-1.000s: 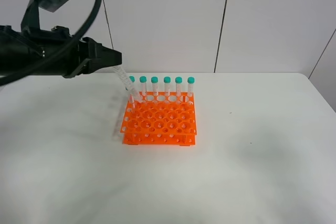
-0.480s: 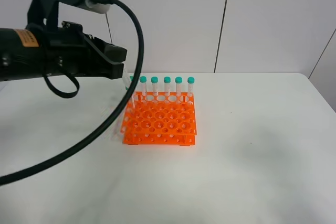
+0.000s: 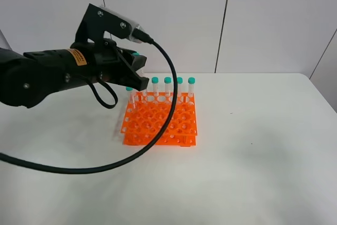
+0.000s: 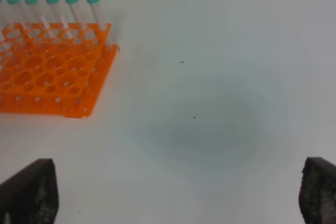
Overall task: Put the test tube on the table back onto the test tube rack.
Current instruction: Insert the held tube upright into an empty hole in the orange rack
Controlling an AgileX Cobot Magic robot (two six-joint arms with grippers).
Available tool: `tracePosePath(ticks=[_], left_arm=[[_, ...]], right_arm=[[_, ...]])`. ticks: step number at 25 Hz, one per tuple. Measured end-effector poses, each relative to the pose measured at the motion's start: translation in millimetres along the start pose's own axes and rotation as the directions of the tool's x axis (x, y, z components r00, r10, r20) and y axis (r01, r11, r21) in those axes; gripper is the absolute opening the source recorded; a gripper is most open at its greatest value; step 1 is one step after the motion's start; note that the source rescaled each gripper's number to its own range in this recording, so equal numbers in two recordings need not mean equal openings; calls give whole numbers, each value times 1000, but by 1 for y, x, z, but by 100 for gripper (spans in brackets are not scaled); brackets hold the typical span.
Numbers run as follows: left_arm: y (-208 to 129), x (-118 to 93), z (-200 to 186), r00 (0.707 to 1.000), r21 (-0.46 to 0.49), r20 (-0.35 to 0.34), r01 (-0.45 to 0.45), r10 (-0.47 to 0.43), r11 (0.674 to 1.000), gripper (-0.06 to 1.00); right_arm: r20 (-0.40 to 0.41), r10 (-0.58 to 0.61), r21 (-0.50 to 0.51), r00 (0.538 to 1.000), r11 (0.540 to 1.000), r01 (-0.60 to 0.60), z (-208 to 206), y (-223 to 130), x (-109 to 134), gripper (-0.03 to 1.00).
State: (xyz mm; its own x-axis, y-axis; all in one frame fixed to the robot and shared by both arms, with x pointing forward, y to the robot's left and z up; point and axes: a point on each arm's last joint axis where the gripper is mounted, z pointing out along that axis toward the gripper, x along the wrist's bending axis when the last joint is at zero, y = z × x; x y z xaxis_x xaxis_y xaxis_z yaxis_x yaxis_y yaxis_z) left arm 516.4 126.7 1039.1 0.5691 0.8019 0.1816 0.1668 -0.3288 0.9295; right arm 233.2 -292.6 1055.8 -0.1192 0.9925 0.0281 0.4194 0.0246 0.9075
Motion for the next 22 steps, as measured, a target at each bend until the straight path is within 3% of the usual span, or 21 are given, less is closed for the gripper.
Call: tracePosePath(ticks=[5, 8, 14, 22], left_arm=[[-17, -4, 22, 1000, 125, 28, 0, -3, 992, 0], [-10, -3, 35, 999, 194, 42, 15, -24, 981, 0], [2, 6, 66, 998, 223, 24, 55, -62, 973, 0], [-24, 33, 87, 994, 305, -39, 107, -100, 946, 0]], right_arm=[[0, 0, 0, 1000, 1000, 0, 0, 0, 0, 100], [0, 0, 0, 1000, 1000, 0, 0, 0, 0, 100], [0, 0, 0, 1000, 1000, 0, 0, 0, 0, 100], [0, 0, 0, 1000, 1000, 0, 0, 0, 0, 100]])
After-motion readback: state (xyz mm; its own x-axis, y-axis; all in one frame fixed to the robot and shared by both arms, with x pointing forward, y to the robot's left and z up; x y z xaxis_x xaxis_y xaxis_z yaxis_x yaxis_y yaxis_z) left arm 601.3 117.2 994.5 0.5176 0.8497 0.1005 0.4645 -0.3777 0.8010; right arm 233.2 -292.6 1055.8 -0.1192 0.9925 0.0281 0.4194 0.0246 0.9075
